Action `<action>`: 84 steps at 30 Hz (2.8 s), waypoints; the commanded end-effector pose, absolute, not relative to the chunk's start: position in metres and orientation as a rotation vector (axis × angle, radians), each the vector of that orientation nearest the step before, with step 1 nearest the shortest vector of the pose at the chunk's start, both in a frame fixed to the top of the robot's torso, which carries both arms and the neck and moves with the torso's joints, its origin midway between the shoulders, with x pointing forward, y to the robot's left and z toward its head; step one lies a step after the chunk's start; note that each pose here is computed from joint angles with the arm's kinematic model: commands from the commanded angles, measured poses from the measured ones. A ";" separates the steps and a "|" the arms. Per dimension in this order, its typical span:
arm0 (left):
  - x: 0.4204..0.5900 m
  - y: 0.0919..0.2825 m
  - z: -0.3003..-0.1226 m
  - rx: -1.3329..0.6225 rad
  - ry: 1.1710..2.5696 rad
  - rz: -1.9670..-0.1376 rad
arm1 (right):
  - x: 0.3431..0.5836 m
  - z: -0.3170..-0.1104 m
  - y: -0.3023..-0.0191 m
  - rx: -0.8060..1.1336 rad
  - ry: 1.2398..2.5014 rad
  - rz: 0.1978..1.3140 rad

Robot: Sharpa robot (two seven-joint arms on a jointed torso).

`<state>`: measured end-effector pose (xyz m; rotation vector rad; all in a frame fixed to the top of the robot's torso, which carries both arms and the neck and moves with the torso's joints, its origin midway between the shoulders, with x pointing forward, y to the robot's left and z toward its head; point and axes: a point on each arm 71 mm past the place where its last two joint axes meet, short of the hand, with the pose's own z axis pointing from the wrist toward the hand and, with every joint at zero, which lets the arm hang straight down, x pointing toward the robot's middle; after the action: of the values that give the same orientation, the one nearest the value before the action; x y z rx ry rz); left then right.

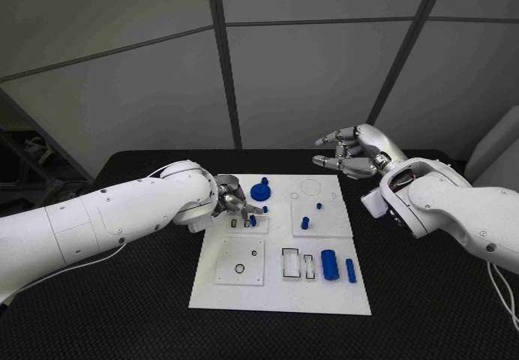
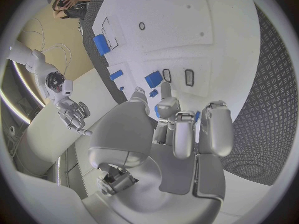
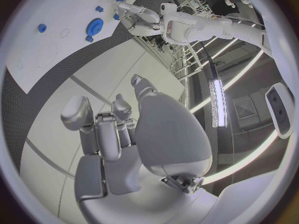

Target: Assemble the parts on the task board

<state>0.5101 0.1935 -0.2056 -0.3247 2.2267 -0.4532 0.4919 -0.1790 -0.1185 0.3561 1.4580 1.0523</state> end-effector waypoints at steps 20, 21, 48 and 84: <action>0.511 0.189 -0.207 -0.277 2.262 -0.452 | 0.492 -0.117 -0.178 0.355 1.456 1.052; 0.511 0.189 -0.207 -0.275 2.263 -0.454 | 0.492 -0.117 -0.178 0.355 1.456 1.052; 0.512 0.189 -0.208 -0.273 2.259 -0.463 | 0.493 -0.118 -0.177 0.358 1.463 1.049; 0.507 0.188 -0.204 -0.288 2.241 -0.544 | 0.495 -0.120 -0.177 0.359 1.473 1.045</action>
<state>0.5071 0.1894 -0.2058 -0.2864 2.2525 -0.5157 0.4946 -0.1784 -0.1209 0.3663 1.4747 1.0401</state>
